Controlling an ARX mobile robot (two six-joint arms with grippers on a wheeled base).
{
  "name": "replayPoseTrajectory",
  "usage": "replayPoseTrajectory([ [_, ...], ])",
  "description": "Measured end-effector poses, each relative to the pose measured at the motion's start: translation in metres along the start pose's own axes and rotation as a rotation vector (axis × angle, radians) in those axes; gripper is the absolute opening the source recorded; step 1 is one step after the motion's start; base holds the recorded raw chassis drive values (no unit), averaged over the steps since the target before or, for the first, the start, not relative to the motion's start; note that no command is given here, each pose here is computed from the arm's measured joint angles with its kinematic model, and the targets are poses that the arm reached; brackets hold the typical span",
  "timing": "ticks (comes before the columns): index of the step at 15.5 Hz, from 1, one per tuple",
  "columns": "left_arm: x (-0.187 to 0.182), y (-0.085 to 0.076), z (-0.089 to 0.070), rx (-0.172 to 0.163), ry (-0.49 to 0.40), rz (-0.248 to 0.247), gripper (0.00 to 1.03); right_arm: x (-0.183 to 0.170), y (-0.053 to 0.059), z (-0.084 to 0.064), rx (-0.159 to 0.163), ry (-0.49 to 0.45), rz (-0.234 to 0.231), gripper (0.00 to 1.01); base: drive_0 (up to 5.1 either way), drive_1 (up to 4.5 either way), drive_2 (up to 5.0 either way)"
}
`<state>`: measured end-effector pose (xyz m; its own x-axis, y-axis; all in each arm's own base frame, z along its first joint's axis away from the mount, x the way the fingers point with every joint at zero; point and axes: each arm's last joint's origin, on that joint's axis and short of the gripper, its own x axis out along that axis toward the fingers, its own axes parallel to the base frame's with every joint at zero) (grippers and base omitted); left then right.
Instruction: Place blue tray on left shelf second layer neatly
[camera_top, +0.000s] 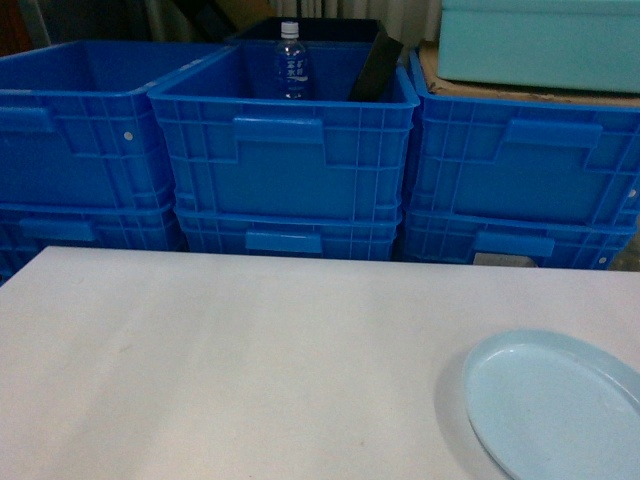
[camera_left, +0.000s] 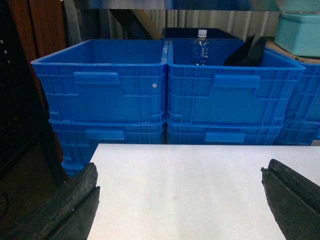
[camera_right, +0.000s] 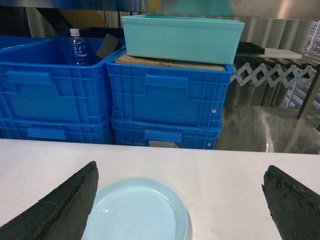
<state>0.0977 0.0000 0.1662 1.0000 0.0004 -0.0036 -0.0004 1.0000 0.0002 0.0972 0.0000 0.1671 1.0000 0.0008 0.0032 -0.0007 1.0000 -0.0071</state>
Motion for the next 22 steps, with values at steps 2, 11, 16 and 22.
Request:
replayPoseTrajectory([
  [2,0.0000,0.0000,0.0000,0.000,0.000,0.000,0.98,0.0000,0.0000,0.0000,0.000,0.000,0.000,0.98,0.0,0.00,0.0],
  [11,0.0000,0.0000,0.0000,0.000,0.000,0.000,0.98,0.0000,0.0000,0.0000,0.000,0.000,0.000,0.98,0.0,0.00,0.0],
  [16,0.0000,0.0000,0.0000,0.000,0.000,0.000,0.98,0.0000,0.0000,0.0000,0.000,0.000,0.000,0.98,0.0,0.00,0.0],
  [22,0.0000,0.0000,0.0000,0.000,0.000,0.000,0.98,0.0086,0.0010,0.0050,-0.017,-0.027,0.022,0.98,0.0,0.00,0.0],
])
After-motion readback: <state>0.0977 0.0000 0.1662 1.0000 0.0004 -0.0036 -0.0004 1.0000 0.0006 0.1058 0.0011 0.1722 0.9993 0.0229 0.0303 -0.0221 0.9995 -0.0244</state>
